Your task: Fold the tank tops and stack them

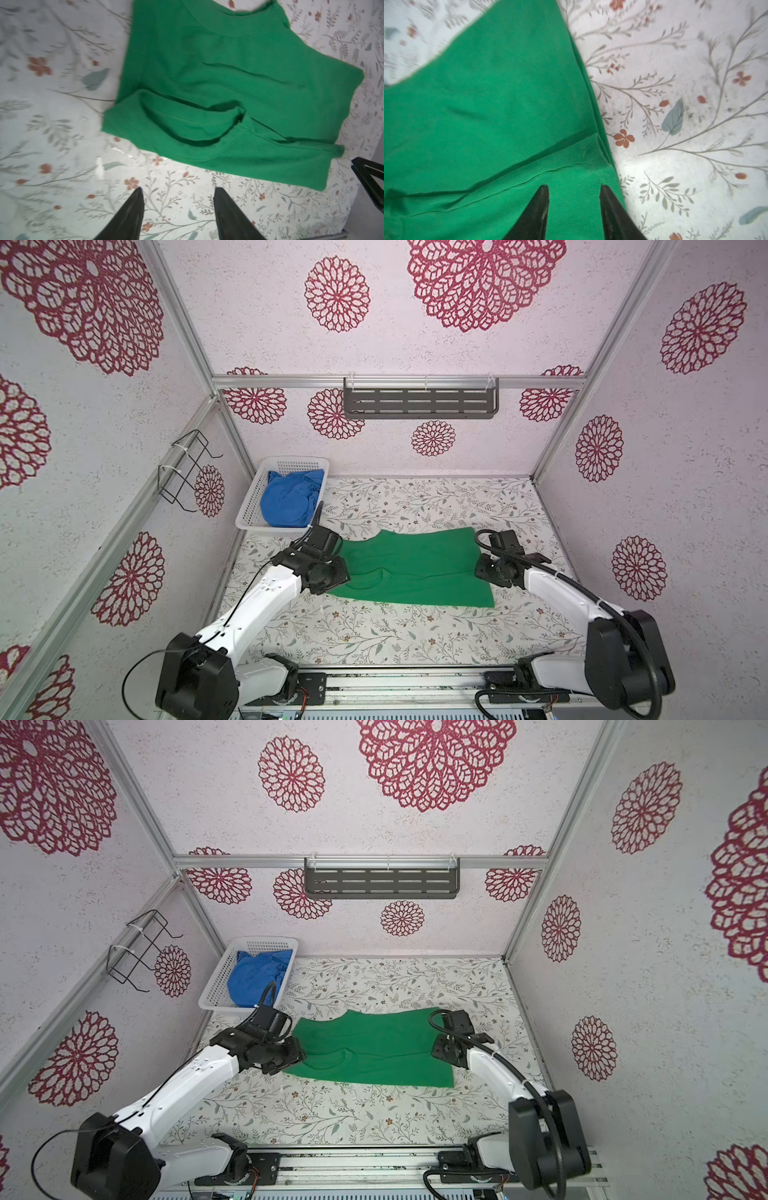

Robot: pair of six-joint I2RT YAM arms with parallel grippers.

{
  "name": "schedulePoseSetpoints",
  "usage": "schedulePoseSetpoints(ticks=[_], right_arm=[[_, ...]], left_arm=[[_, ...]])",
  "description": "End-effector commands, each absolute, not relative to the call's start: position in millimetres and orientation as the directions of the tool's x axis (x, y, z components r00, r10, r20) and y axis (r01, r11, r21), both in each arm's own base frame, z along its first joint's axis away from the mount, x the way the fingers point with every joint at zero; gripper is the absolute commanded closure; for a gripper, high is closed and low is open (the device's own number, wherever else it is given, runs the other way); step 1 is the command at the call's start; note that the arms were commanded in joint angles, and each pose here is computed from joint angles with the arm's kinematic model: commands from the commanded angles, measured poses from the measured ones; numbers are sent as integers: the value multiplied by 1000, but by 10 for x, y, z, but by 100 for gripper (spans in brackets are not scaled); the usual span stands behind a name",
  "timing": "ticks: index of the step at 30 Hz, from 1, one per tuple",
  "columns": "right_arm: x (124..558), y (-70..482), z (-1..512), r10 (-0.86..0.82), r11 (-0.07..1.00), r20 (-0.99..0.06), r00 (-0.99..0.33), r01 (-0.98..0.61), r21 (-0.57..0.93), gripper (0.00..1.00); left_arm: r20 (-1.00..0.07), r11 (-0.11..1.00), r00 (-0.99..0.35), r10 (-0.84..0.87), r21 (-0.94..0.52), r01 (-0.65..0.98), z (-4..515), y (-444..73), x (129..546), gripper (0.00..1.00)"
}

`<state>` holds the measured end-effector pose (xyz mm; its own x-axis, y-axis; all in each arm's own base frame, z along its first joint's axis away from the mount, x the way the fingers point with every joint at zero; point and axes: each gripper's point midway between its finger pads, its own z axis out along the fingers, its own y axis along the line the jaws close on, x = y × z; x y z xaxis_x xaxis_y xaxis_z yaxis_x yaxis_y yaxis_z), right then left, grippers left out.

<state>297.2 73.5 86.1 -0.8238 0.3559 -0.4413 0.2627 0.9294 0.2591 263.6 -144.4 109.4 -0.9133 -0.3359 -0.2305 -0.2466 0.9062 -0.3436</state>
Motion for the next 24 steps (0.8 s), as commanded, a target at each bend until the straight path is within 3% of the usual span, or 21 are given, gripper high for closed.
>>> schedulePoseSetpoints(ticks=[1,12,24], right_arm=[[2851,888,945,334,930,-418,-845,223,291,54],[2872,1255,554,298,944,-369,-880,215,250,75],[2227,1274,81,301,945,-247,-921,254,204,79]], left_arm=[[-230,889,-918,-324,-407,-212,1045,-1829,2887,47],[-155,918,-951,-266,-340,-202,347,-2206,3122,99],[-20,897,-940,-339,-307,-317,-155,-1814,2270,100]])
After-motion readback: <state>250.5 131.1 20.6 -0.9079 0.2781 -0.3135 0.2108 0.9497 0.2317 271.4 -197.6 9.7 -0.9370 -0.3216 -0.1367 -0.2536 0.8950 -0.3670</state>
